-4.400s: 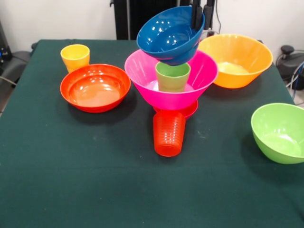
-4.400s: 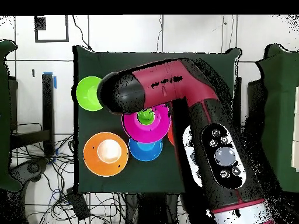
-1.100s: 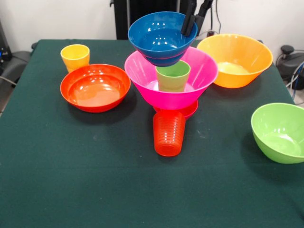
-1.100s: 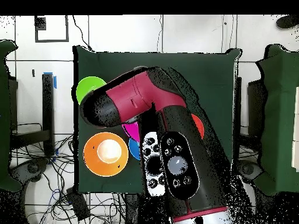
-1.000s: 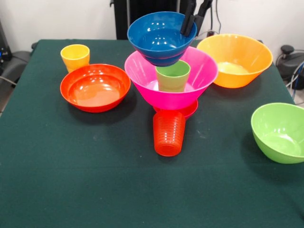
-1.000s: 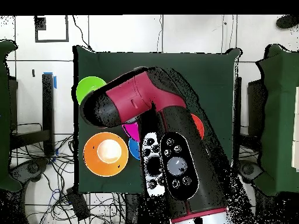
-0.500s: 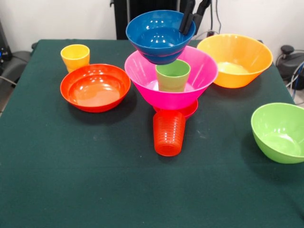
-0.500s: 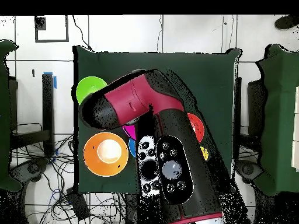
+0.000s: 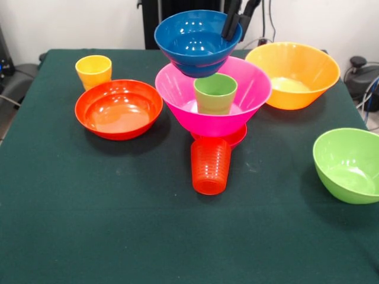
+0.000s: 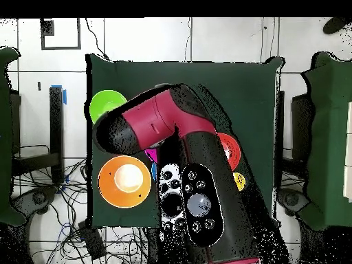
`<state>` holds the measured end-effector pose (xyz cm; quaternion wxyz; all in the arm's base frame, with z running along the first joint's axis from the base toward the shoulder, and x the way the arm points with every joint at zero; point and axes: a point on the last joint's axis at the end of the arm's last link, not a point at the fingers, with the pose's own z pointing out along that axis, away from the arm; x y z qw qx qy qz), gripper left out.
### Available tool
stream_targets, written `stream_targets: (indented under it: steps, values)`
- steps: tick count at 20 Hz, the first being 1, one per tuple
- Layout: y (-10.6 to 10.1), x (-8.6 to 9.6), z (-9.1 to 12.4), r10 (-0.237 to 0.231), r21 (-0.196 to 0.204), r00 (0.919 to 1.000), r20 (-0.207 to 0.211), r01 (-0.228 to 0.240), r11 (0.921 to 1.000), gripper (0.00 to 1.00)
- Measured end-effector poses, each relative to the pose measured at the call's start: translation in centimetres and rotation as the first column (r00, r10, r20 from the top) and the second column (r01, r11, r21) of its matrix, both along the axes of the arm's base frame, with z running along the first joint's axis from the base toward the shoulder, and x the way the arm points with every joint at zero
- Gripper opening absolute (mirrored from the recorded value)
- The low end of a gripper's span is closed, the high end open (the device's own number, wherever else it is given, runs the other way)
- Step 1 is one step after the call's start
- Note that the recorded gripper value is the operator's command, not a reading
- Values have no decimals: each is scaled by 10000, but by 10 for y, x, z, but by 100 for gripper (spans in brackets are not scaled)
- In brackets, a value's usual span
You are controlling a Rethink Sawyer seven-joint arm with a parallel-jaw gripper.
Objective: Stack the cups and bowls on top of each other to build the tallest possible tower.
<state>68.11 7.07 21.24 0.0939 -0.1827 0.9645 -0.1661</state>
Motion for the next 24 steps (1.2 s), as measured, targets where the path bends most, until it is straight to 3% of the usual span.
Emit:
stream_targets:
  steps: [10,24]
  values:
    - [-3,-2,1,-13,-90,9999,108,14,10000,0]
    - [8,-12,-6,292,-171,9991,308,-287,9994,0]
